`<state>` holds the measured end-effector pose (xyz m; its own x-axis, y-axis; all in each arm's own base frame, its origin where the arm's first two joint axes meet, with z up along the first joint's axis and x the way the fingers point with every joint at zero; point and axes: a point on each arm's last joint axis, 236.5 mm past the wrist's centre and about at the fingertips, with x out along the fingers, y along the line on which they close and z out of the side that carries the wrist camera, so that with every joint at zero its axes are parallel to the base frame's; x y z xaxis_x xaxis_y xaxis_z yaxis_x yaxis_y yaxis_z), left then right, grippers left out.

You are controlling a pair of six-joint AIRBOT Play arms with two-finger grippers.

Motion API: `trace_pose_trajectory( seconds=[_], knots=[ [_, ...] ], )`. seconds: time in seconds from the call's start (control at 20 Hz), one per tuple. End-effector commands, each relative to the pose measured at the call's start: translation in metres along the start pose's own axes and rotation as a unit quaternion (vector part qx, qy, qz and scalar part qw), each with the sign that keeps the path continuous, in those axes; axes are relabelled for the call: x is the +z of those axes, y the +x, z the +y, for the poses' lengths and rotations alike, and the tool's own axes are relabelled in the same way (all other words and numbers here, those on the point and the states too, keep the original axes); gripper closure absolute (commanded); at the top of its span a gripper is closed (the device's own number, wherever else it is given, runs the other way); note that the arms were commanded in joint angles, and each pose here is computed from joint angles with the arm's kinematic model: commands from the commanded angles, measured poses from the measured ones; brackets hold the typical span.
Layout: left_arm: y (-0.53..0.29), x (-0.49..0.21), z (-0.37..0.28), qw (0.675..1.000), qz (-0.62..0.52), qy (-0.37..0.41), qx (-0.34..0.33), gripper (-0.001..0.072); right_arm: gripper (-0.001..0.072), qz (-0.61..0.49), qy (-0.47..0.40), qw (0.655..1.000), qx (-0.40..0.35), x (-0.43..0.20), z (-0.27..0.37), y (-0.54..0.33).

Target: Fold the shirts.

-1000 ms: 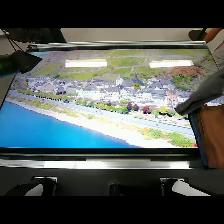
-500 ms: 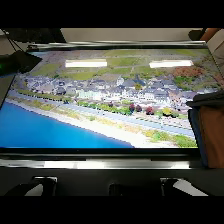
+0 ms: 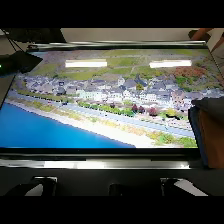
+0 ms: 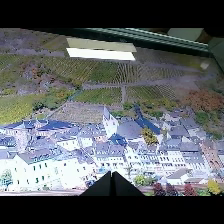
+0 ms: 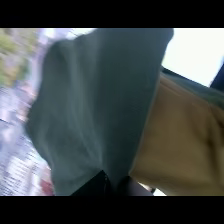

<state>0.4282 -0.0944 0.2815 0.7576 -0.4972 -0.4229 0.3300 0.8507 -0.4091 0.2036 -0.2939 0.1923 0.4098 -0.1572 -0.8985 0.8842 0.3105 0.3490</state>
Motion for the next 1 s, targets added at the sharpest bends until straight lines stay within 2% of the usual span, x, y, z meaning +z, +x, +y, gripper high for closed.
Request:
trace_pose_trajectory(
  seconds=[0.0,0.3,0.6,0.65,0.7,0.75,0.85,0.95],
  knots=[
    [0.000,0.000,0.000,1.000,0.000,0.005,0.000,0.0679,0.0670,0.092,0.023,0.991,-0.094,-0.041,-0.054,0.018],
    [0.000,0.000,0.000,1.000,0.000,0.004,0.000,0.0679,0.0670,0.163,0.045,0.960,-0.224,-0.090,-0.133,0.053],
    [0.000,0.000,0.000,1.000,0.000,0.004,0.000,0.0679,0.0667,0.173,0.043,0.958,-0.225,-0.101,-0.146,0.085],
    [0.000,0.000,0.000,1.000,0.000,0.004,0.000,0.0679,0.0523,0.171,0.042,0.958,-0.225,-0.100,-0.147,0.088],
    [0.000,0.000,0.000,1.000,0.000,0.004,0.000,0.0679,0.0152,0.162,0.033,0.961,-0.220,-0.096,-0.146,0.090],
    [0.000,0.000,0.000,1.000,0.000,0.004,-0.001,0.0679,0.0027,0.147,0.014,0.966,-0.214,-0.086,-0.144,0.091],
    [-0.001,0.002,-0.001,1.000,-0.002,0.005,-0.001,0.0679,0.0031,0.097,-0.010,0.974,-0.203,-0.056,-0.133,0.077],
    [-0.006,0.012,-0.006,1.000,-0.015,0.014,-0.001,0.0680,0.0031,-0.021,-0.053,0.987,-0.150,0.006,-0.092,0.046]
  ],
)
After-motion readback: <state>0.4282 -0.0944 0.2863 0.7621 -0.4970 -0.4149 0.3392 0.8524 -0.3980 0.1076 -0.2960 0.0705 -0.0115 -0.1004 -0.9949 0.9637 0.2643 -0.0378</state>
